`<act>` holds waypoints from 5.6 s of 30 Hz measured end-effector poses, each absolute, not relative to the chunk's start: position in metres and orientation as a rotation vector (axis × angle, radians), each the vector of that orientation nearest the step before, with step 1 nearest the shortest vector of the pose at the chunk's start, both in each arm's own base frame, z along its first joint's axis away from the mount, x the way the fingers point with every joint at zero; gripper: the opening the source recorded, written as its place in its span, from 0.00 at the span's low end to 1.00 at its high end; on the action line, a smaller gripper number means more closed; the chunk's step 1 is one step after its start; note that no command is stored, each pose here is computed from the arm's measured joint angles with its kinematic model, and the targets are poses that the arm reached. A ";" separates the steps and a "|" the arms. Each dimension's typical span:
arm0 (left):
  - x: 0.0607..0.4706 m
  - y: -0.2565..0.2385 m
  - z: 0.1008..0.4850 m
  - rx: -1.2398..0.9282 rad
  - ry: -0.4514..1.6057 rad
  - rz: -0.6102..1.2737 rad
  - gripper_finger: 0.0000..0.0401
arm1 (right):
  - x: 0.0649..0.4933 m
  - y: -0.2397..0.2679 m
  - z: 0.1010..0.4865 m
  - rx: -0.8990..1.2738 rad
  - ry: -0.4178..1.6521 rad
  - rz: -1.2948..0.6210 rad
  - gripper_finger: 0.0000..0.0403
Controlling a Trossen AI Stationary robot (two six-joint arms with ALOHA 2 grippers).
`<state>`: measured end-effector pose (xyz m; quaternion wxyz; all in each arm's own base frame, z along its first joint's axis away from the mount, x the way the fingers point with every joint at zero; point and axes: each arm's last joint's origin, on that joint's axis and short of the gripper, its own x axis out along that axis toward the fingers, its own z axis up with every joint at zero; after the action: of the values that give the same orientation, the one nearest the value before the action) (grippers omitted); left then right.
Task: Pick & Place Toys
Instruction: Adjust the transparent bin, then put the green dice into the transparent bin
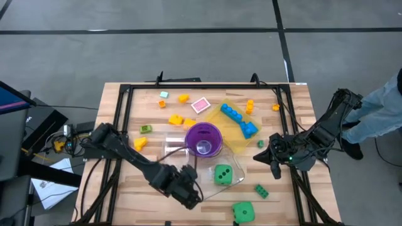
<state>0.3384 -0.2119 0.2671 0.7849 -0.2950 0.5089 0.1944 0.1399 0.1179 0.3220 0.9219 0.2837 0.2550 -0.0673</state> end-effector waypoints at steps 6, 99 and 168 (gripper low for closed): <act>0.335 -0.237 0.265 -0.667 1.089 0.306 0.00 | 0.138 0.119 0.321 0.586 0.544 -0.125 0.00; 0.138 -0.113 0.463 -0.101 0.551 0.047 0.00 | 0.280 0.299 0.272 1.247 1.248 -0.882 0.66; 0.138 -0.113 0.463 -0.120 0.544 0.050 0.00 | 0.280 0.286 0.209 1.228 1.355 -0.971 0.92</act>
<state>0.1384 -0.1128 0.4634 0.9612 -0.0591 0.2684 0.0248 0.2800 0.2865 0.2092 0.5102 0.5101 0.5628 -0.4034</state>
